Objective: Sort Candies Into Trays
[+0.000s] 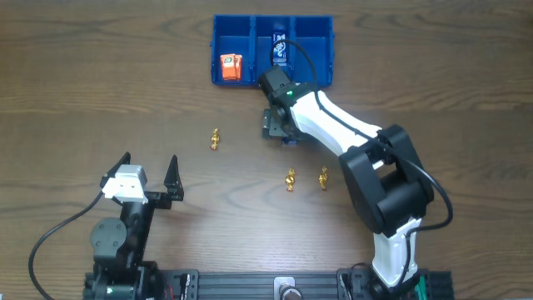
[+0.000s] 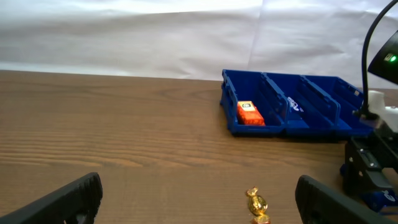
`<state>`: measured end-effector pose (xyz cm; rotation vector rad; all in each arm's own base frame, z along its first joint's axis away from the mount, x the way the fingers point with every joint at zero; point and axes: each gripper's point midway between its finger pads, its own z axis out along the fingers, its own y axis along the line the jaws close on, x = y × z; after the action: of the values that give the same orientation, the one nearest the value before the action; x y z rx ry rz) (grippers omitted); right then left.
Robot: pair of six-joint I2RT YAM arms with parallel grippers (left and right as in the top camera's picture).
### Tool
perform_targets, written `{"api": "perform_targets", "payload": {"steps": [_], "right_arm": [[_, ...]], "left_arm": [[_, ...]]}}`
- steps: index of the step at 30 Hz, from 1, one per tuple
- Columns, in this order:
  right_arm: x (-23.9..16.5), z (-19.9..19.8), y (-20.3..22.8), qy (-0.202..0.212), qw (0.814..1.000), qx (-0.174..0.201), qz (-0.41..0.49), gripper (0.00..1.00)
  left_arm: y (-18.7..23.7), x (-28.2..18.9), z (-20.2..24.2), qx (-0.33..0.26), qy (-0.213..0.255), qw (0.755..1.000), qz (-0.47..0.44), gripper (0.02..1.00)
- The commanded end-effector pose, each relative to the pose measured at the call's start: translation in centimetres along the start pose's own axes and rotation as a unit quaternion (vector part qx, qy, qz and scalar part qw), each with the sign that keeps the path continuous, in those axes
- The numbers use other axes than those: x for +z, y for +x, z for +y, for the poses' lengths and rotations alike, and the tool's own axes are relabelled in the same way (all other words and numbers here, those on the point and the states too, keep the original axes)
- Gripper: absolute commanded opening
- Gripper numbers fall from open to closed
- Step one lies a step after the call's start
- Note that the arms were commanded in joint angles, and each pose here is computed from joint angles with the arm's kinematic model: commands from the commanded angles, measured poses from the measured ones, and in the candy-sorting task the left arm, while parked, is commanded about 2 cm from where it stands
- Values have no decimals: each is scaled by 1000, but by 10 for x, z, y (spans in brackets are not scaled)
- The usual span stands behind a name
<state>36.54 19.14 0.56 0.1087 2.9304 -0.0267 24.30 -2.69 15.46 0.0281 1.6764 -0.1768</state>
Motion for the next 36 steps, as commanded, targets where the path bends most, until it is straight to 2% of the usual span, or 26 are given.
{"api": "perform_targets", "payload": {"steps": [1, 2, 4, 7, 9, 11, 15, 17, 19, 20, 22, 27, 30, 36], "right_arm": [[11, 4, -4, -15, 1000, -23, 6, 897], [13, 4, -4, -14, 1000, -23, 6, 853], [13, 4, -4, -15, 1000, -23, 6, 634], [13, 5, -3, -17, 1000, -23, 8, 360], [10, 11, -1, -22, 999, -28, 7, 275], [-14, 22, -1, -37, 999, -37, -12, 266], [-132, 50, -16, -97, 987, -60, -109, 233], [-167, 49, -26, -96, 986, -58, -122, 220], [-201, 47, -57, -75, 984, -44, -156, 220], [-204, 50, -84, -76, 982, -32, -171, 220], [-195, 56, -110, -76, 980, -29, -181, 220], [-145, 61, -165, -57, 979, -13, -195, 220], [-117, 54, -181, -48, 979, 1, -196, 222], [-104, 39, -191, -33, 980, 13, -198, 272]], "left_arm": [[16, 1, 0, -1, 5, 1000, 24, 998], [16, 1, 0, -1, 5, 1000, 23, 998], [16, 1, 0, -1, 5, 1000, 24, 996], [16, 1, 0, -1, 5, 1000, 24, 998], [16, 1, 0, -1, 5, 1000, 24, 998], [16, 1, 0, -1, 5, 1000, 24, 998], [16, 1, 0, -1, 5, 1000, 24, 998], [16, 1, 0, -1, 5, 1000, 24, 998], [16, 1, 0, -1, 5, 1000, 24, 998], [16, 1, 0, -1, 5, 1000, 24, 998], [16, 1, 0, -1, 5, 1000, 24, 998], [16, 1, 0, -1, 5, 1000, 24, 998], [16, 1, 0, -1, 5, 1000, 24, 998], [16, 1, 0, -1, 5, 1000, 24, 998]]}}
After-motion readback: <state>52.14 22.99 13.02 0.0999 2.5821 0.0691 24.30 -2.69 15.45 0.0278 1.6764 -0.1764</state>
